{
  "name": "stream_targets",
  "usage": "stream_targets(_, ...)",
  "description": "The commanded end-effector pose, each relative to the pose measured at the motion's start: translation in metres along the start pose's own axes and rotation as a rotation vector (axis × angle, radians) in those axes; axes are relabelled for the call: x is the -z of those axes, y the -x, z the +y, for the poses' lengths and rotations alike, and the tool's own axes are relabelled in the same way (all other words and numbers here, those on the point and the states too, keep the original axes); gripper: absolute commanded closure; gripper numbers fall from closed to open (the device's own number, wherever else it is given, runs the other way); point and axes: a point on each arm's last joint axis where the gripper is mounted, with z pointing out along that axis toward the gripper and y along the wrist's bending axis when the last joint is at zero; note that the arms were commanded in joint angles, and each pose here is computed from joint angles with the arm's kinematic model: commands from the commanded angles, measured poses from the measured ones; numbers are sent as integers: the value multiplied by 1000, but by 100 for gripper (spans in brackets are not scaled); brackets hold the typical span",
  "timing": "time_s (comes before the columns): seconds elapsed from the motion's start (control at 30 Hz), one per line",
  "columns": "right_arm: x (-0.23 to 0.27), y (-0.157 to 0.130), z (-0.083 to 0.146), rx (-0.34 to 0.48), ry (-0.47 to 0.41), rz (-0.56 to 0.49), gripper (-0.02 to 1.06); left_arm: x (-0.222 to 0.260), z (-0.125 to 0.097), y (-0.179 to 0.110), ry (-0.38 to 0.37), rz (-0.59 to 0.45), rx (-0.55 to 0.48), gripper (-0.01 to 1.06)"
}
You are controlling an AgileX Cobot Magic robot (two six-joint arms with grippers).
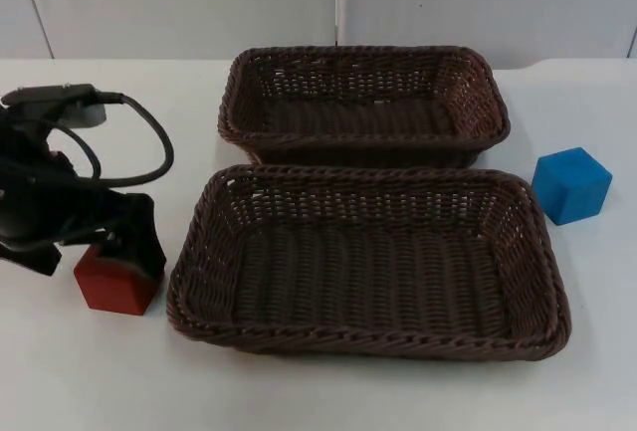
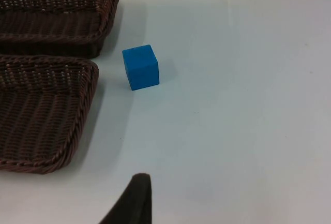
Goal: Pick up one cube with the left hand and place it into the upper basket. Pick up one cube with the right hand and place it into the lower basket.
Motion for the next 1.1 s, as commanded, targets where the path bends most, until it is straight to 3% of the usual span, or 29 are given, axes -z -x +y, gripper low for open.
stream_targets(0.0,1,0,0,-3,-10,-7,-1,-3,-1,2,3,-18,4,0)
stream_targets(0.2,1,0,0,-3,-10,-7,-1,-16,5,1,26,-13,20,0)
stream_targets(0.6,1,0,0,-3,-10,-7,-1,-27,4,-2,-4,-4,14,2)
stream_targets(0.63,1,0,0,-3,-10,-7,-1,-27,4,-2,-4,-4,14,6)
stream_targets(0.7,1,0,0,-3,-10,-7,-1,-26,4,-1,-6,-8,22,24)
stream_targets(0.73,1,0,0,-3,-10,-7,-1,-26,4,-1,-6,-8,22,24)
stream_targets(0.77,1,0,0,-3,-10,-7,-1,-25,4,0,-8,-15,30,34)
stream_targets(0.9,1,0,0,-3,-10,-7,-1,-10,1,4,-6,-48,-3,98)
stream_targets(0.93,1,0,0,-3,-10,-7,-1,-10,1,4,-6,-48,-3,98)
stream_targets(0.97,1,0,0,-3,-10,-7,-1,-2,0,7,2,-64,-29,105)
stream_targets(1.07,1,0,0,-3,-10,-7,-1,26,-5,15,17,-146,-11,105)
